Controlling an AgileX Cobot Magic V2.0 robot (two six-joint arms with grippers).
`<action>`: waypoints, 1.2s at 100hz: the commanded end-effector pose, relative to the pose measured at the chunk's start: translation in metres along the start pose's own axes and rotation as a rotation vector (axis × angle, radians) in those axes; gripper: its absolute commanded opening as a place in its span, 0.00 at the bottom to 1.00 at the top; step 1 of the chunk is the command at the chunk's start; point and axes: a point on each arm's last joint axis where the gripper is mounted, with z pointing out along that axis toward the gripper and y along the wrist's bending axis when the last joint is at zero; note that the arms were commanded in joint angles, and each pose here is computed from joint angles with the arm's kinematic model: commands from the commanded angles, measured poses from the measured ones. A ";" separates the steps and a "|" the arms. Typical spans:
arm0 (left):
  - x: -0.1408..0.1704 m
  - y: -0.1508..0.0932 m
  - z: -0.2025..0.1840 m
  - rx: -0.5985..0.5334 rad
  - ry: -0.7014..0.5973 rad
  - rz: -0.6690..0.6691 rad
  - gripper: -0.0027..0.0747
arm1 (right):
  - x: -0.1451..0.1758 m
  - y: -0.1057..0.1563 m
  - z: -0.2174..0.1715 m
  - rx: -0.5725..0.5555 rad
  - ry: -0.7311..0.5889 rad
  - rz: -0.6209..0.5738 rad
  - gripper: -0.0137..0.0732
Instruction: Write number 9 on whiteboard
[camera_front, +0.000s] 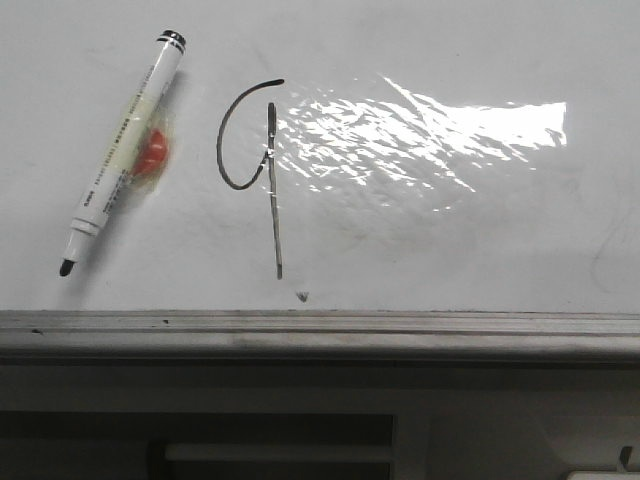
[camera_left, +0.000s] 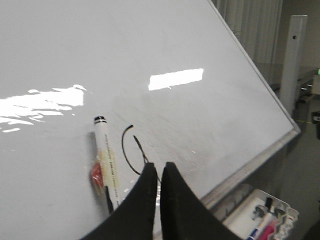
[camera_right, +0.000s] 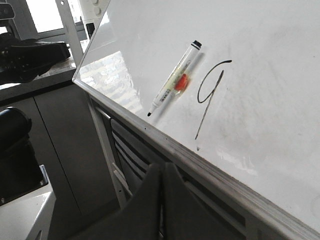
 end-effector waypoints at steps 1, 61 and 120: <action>-0.012 0.002 0.000 -0.050 -0.164 0.034 0.01 | -0.015 -0.001 -0.002 0.017 -0.098 0.004 0.09; 0.031 0.029 -0.013 -0.596 -0.086 0.127 0.01 | -0.015 -0.001 -0.002 0.017 -0.100 0.004 0.09; 0.067 0.040 -0.025 -0.815 0.320 0.034 0.01 | -0.015 -0.001 -0.002 0.017 -0.100 0.004 0.09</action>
